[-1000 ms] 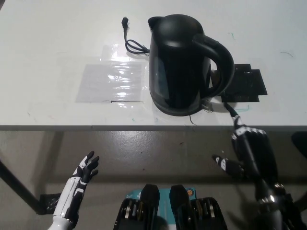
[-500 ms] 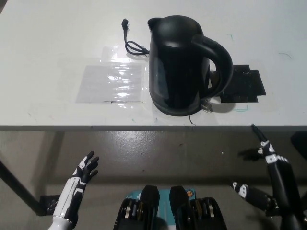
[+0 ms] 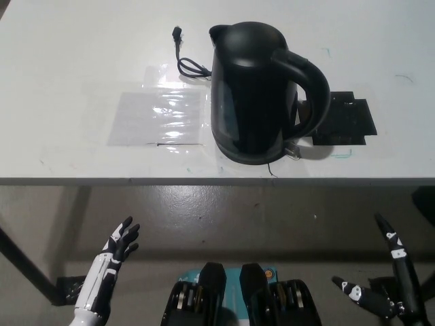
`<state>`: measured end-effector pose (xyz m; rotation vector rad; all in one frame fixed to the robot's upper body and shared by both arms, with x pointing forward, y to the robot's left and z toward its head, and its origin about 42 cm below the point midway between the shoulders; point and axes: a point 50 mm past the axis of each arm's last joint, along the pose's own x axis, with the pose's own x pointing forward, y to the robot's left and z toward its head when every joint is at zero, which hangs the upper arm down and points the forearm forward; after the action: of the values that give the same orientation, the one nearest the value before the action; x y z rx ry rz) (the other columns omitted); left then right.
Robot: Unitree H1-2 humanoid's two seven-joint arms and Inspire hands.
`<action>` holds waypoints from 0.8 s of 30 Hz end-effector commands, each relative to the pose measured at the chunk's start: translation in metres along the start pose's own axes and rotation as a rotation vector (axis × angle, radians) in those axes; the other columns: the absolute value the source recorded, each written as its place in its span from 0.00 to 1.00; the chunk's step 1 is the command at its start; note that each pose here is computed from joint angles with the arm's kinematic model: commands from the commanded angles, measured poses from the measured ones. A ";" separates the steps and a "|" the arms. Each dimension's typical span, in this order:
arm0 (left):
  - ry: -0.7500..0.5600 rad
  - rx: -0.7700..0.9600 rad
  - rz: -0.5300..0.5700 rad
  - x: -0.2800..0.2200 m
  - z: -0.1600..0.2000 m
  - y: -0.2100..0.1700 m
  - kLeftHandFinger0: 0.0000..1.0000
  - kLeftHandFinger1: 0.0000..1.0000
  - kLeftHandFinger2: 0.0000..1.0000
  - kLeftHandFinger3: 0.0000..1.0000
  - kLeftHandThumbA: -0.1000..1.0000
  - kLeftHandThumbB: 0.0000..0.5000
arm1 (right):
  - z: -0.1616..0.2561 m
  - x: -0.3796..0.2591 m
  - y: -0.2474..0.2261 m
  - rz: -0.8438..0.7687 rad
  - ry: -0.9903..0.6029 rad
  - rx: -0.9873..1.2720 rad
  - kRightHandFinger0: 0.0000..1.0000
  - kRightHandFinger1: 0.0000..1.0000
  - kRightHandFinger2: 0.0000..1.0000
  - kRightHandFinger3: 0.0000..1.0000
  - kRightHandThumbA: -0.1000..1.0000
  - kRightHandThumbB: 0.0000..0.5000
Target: A kettle is kept at the center of the table close to the robot and the robot uses its right index finger to press downwards on the transparent start boiling button
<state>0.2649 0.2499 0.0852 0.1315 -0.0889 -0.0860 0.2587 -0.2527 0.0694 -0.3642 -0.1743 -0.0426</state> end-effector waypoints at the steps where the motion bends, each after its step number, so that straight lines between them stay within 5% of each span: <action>1: -0.053 -0.018 -0.004 0.005 0.007 0.004 1.00 1.00 1.00 1.00 0.98 0.47 | 0.010 0.013 -0.001 -0.079 -0.122 0.154 1.00 1.00 1.00 1.00 1.00 0.41; 8: -0.057 -0.020 -0.003 0.006 0.007 0.006 1.00 1.00 1.00 1.00 0.98 0.47 | 0.006 0.013 0.008 -0.048 -0.102 0.166 1.00 1.00 1.00 1.00 1.00 0.59; 24: -0.056 -0.014 -0.011 0.004 0.007 0.007 1.00 1.00 1.00 1.00 0.97 0.45 | 0.009 0.006 0.027 -0.001 -0.097 0.186 1.00 1.00 1.00 1.00 1.00 0.57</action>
<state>0.2655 0.2535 0.0859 0.1073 -0.0939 -0.0777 0.2642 -0.2305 0.0639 -0.2172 -0.2099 -0.0312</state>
